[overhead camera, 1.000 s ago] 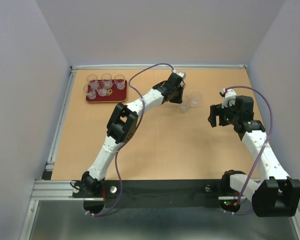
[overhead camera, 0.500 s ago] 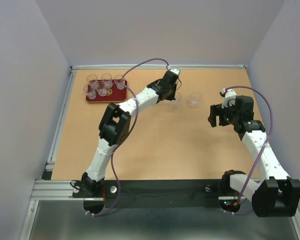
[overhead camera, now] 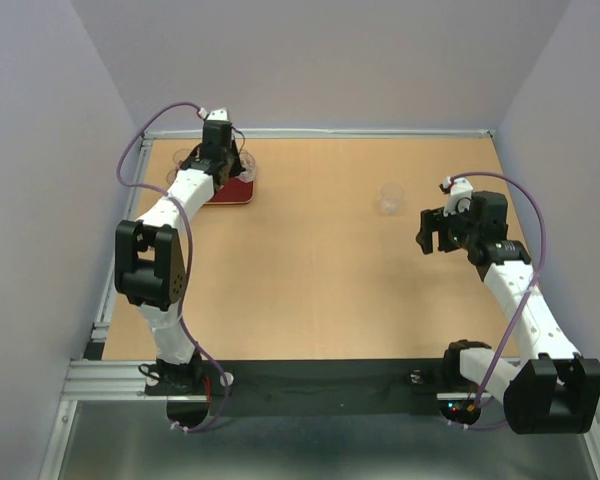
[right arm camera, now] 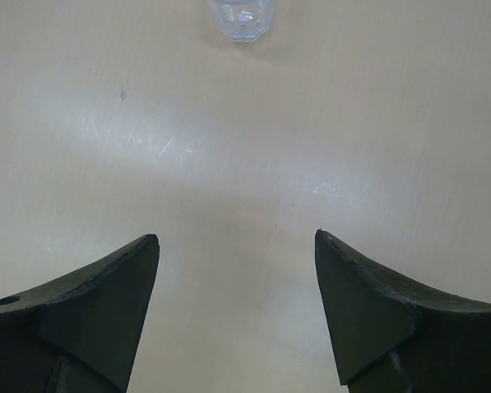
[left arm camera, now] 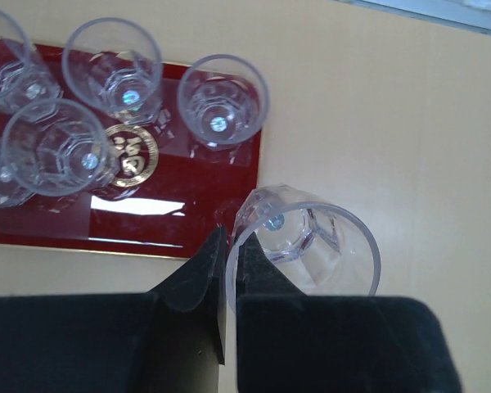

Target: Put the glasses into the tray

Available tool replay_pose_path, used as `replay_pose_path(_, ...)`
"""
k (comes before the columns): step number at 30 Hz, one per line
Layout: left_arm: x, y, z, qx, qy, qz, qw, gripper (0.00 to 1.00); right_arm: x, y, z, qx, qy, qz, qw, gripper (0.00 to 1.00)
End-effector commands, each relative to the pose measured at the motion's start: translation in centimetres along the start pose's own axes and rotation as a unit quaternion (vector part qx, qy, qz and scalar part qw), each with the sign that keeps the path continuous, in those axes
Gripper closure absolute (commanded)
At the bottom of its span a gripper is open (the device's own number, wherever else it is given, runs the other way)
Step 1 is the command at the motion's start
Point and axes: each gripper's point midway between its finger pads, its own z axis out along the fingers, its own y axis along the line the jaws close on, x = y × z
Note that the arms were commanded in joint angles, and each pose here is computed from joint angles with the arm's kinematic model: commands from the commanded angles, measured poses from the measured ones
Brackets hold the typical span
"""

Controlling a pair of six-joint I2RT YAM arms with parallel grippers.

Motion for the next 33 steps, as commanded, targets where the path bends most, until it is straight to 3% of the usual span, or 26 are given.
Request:
replay_pose_path(1, -1.0, 1.6, -0.4, -0.003, -0.021, -0.014, 1.000, 1.00, -1.0, -0.4, -0.2, 0.008, -0.028, -0.007, 1.000, 0.18)
replay_pose_path(11, -1.1, 5.9, 2.3, -0.067, -0.014, 0.001, 0.998, 1.00, -0.9, -0.6, 0.0, 0.011, -0.023, -0.007, 1.000, 0.18)
replay_pose_path(33, -1.8, 8.7, 6.8, -0.122, -0.003, 0.002, 0.992, 1.00, -0.7, -0.8, 0.1, 0.017, -0.020, -0.007, 1.000, 0.18)
